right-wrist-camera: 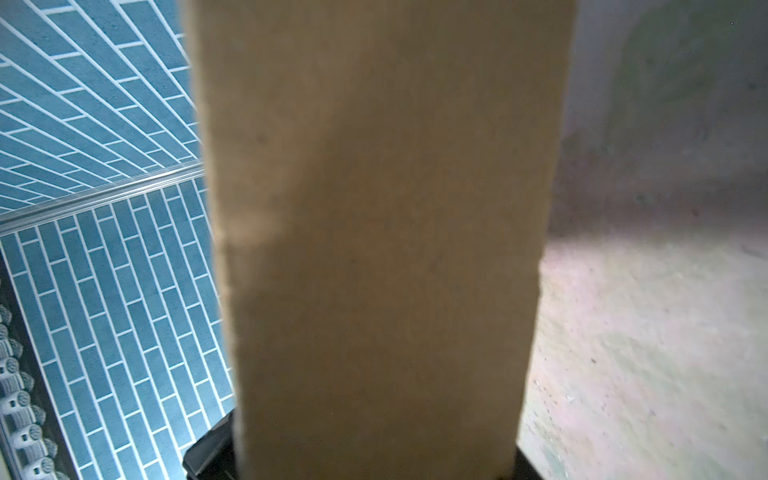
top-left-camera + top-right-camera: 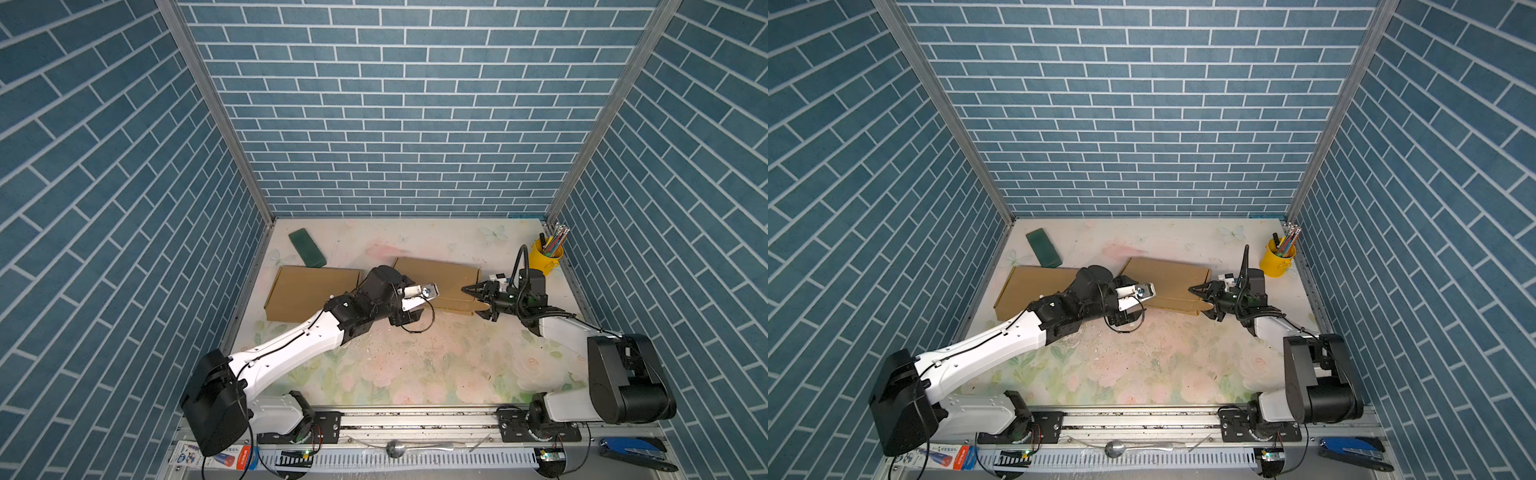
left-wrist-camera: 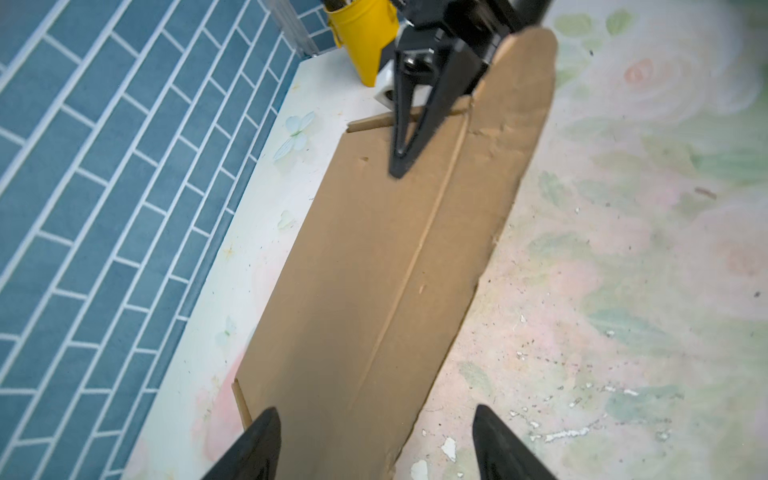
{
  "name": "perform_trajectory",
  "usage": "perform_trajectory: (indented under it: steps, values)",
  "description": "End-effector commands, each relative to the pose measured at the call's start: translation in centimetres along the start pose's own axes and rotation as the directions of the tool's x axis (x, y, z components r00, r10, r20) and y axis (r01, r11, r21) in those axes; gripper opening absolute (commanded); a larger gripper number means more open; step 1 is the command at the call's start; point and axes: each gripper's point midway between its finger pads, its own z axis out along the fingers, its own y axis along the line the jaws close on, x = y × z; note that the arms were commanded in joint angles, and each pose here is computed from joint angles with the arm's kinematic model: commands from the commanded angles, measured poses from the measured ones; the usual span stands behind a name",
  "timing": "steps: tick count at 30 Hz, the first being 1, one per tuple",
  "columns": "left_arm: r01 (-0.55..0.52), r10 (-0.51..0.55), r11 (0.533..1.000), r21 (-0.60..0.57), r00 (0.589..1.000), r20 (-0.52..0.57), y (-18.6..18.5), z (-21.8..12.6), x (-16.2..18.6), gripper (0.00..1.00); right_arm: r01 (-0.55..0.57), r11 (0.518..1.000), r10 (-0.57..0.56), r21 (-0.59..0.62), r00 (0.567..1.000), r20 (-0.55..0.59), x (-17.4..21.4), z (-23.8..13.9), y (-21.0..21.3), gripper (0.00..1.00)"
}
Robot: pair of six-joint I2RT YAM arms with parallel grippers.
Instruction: Fold the paper box
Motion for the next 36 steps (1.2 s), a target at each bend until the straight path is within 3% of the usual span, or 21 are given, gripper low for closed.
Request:
perform_trajectory:
  steps: [1, 23, 29, 36]
  values:
    - [-0.199, 0.197, 0.980, -0.021, 0.978, -0.070, -0.5, 1.2, 0.7, 0.75, -0.054, 0.998, 0.052, -0.035, 0.996, -0.066, 1.3, -0.7, 2.1, 0.51]
    - [-0.367, 0.354, 0.928, -0.064, 0.923, -0.153, -1.2, 1.5, 2.8, 0.75, -0.197, 0.980, 0.189, -0.040, 0.969, -0.160, 3.2, -1.4, 2.9, 0.48]
    - [-0.445, 0.415, 0.881, -0.162, 0.890, -0.187, 0.2, 1.9, 3.0, 0.69, -0.211, 0.977, 0.202, -0.033, 0.963, -0.179, 3.8, -1.5, 2.7, 0.46]
    - [-0.486, 0.447, 0.833, -0.265, 0.873, -0.197, 1.4, 1.9, 2.8, 0.69, -0.216, 0.976, 0.207, -0.024, 0.957, -0.204, 4.7, -1.5, 2.4, 0.45]
